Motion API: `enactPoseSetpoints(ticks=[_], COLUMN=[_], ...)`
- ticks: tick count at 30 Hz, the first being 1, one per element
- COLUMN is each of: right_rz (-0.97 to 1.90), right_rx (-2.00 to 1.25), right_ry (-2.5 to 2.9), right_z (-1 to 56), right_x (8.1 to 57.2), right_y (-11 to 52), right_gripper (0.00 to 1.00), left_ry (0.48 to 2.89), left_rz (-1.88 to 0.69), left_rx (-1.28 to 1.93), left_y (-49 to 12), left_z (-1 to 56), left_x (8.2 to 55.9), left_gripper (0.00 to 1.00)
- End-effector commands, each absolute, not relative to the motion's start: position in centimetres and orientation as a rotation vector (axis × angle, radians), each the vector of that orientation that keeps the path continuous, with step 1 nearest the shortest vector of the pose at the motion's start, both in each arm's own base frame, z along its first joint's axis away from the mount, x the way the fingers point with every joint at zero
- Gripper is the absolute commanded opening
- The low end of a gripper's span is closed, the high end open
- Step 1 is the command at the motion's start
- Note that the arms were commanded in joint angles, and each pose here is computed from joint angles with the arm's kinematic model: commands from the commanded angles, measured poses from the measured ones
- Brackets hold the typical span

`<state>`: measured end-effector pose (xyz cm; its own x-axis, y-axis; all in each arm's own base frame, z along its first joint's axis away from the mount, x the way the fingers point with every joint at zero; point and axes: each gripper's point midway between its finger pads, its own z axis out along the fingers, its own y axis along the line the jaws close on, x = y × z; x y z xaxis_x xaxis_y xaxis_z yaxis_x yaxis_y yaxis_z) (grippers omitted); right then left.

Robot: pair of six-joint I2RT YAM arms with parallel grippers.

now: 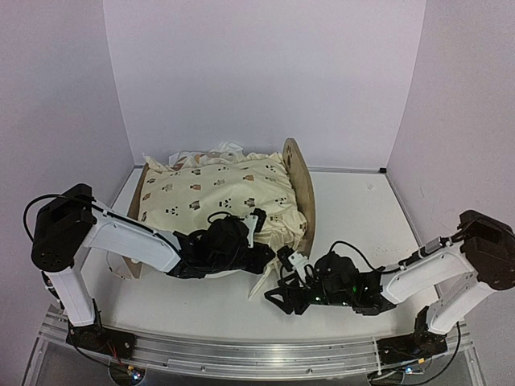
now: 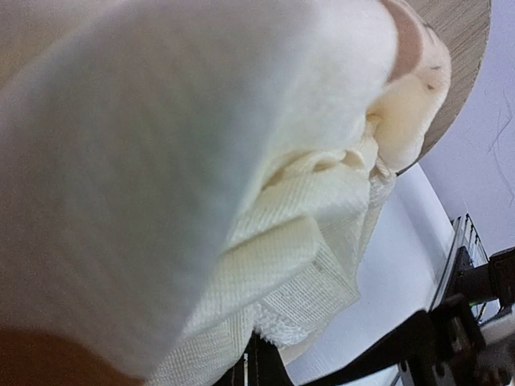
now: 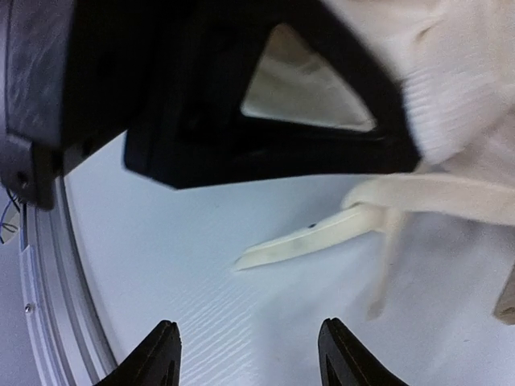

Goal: Set up the pet bed

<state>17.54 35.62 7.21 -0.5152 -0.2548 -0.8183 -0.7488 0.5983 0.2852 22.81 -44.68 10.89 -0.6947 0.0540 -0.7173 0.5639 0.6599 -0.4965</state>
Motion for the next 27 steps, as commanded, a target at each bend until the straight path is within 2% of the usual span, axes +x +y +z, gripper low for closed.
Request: enactPoseSetpoints(ticks=[1,16,27], right_rz=[0.836,0.783,0.774], right_rx=[-0.780,-0.605,-0.543], right_ry=[2.134,2.128,2.082], right_z=[6.2,3.9,3.4], right_x=[16.3,17.7,18.9], right_y=[37.1,36.7,37.2], right_gripper=[0.60,0.62,0.77], left_ry=[2.088,2.028,2.021], left_rz=[-1.008,-1.028,-1.055], left_rx=[0.435,0.421,0.444], left_y=[-44.5,-43.5,-44.1], left_z=[14.4,15.3,15.3], left_x=[23.4,23.2,23.0], left_gripper=[0.00,0.00,0.00])
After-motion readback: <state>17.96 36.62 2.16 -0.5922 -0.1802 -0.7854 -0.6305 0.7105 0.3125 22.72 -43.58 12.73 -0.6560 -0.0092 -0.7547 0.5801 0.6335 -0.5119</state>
